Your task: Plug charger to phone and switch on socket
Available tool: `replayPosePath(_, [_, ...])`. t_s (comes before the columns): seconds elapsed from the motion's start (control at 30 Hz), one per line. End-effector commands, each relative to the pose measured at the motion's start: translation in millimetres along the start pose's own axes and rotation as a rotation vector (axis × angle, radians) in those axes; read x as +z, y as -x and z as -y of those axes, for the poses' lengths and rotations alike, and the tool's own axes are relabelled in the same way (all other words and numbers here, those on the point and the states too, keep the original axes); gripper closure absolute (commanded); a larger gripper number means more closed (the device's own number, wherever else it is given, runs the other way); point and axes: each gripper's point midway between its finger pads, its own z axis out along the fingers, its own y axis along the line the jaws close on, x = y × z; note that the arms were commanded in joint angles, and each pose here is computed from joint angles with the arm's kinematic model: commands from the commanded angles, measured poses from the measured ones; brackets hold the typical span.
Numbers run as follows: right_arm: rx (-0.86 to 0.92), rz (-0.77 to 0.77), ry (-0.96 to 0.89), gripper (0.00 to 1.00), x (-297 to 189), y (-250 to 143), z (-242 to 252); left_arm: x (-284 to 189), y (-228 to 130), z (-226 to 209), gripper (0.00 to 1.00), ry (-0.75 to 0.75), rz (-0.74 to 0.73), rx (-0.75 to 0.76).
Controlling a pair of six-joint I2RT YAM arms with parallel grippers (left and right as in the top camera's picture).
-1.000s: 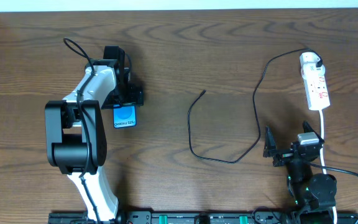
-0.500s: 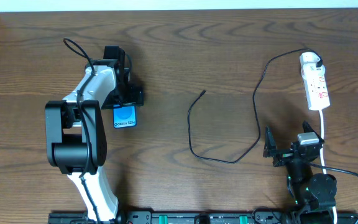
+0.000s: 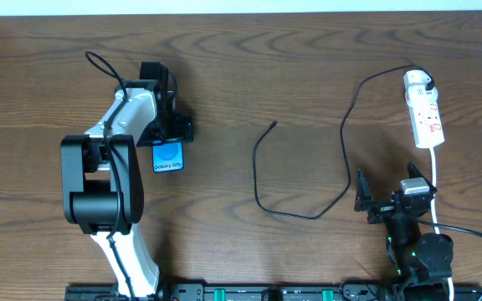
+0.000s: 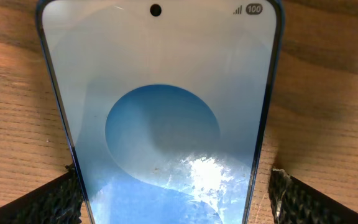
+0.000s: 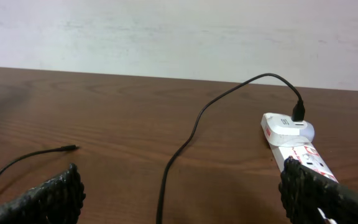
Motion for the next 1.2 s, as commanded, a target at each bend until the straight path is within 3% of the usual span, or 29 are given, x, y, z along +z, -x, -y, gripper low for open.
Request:
replayPosePath(0.0, [-0.008, 0.0, -0.002, 0.01, -0.2, -0.9, 0.0, 25.0, -21.1, -16.2, 0.06, 0.08, -0.079, -0.011])
replayPosePath(0.33, [-0.008, 0.0, -0.002, 0.01, -0.2, -0.9, 0.0, 40.0, -32.6, -17.5, 0.08, 0.081, -0.083, -0.011])
replayPosePath(0.73, [-0.008, 0.0, -0.002, 0.01, -0.2, -0.9, 0.0, 40.0, -32.6, -17.5, 0.3, 0.081, -0.083, -0.011])
replayPosePath(1.17, [-0.008, 0.0, -0.002, 0.01, -0.2, -0.9, 0.0, 3.8, -13.5, -13.6, 0.32, 0.062, -0.02, -0.015])
